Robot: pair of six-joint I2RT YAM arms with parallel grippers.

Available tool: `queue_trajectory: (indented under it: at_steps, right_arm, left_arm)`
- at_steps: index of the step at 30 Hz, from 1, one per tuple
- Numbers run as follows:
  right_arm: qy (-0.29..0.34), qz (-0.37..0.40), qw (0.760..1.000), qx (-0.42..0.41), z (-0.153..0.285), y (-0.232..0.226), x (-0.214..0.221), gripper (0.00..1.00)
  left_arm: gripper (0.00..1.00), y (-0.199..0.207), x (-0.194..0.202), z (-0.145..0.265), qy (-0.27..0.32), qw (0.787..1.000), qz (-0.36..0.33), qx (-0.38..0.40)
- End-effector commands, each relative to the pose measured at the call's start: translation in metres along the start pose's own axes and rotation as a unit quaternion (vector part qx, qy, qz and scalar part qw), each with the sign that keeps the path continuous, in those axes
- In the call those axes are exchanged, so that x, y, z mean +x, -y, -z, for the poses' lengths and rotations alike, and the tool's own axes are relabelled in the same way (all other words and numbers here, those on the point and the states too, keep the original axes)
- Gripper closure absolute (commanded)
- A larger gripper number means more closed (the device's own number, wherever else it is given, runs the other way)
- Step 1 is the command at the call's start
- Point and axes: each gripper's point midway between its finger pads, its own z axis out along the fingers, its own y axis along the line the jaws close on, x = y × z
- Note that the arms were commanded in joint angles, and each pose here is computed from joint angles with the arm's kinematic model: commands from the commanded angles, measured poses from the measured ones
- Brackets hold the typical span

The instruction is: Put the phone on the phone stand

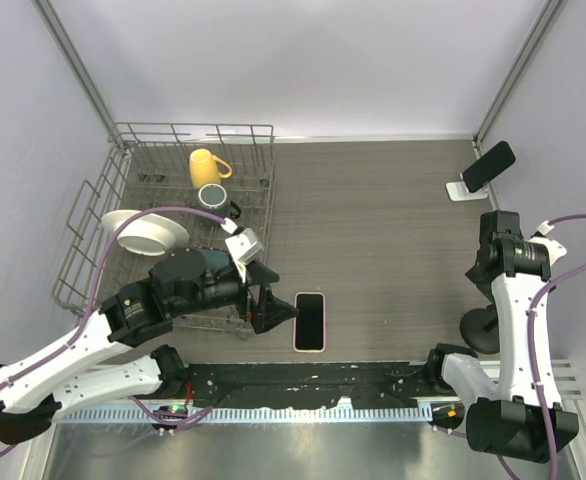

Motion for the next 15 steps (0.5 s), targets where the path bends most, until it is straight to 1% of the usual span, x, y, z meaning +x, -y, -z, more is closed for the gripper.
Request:
queue_trajectory:
  at_steps: [1,3,6,8,11,12,15]
  right_arm:
    - [-0.024,0.022,0.999,0.019,-0.002,0.005,0.007,0.19]
    - [-0.024,0.021,0.999,0.000,-0.001,-0.001,0.006,0.25]
    - [-0.018,0.014,1.000,-0.016,0.001,-0.005,0.005,0.48]
    - [-0.018,0.011,1.000,-0.017,0.000,-0.006,0.006,0.51]
    - [-0.019,0.013,1.000,-0.017,-0.002,-0.007,0.007,0.62]
    - [-0.016,0.013,1.000,-0.014,-0.002,-0.007,0.005,0.70]
    - [-0.009,0.003,0.999,-0.038,0.001,-0.017,-0.002,0.88]
  left_arm:
    - [0.00,0.003,-0.007,-0.001,0.014,1.000,-0.014,0.009]
    - [0.00,0.003,-0.006,-0.001,0.013,1.000,-0.012,0.007]
    - [0.00,0.003,-0.006,-0.002,0.014,1.000,-0.007,0.008]
    - [0.00,0.005,-0.006,-0.003,0.013,1.000,-0.005,0.012]
    - [0.00,0.007,-0.008,-0.005,0.014,1.000,-0.001,0.017]
    - [0.00,0.007,-0.007,-0.006,0.012,1.000,0.002,0.018]
    - [0.00,0.007,-0.007,-0.009,0.011,1.000,0.008,0.018]
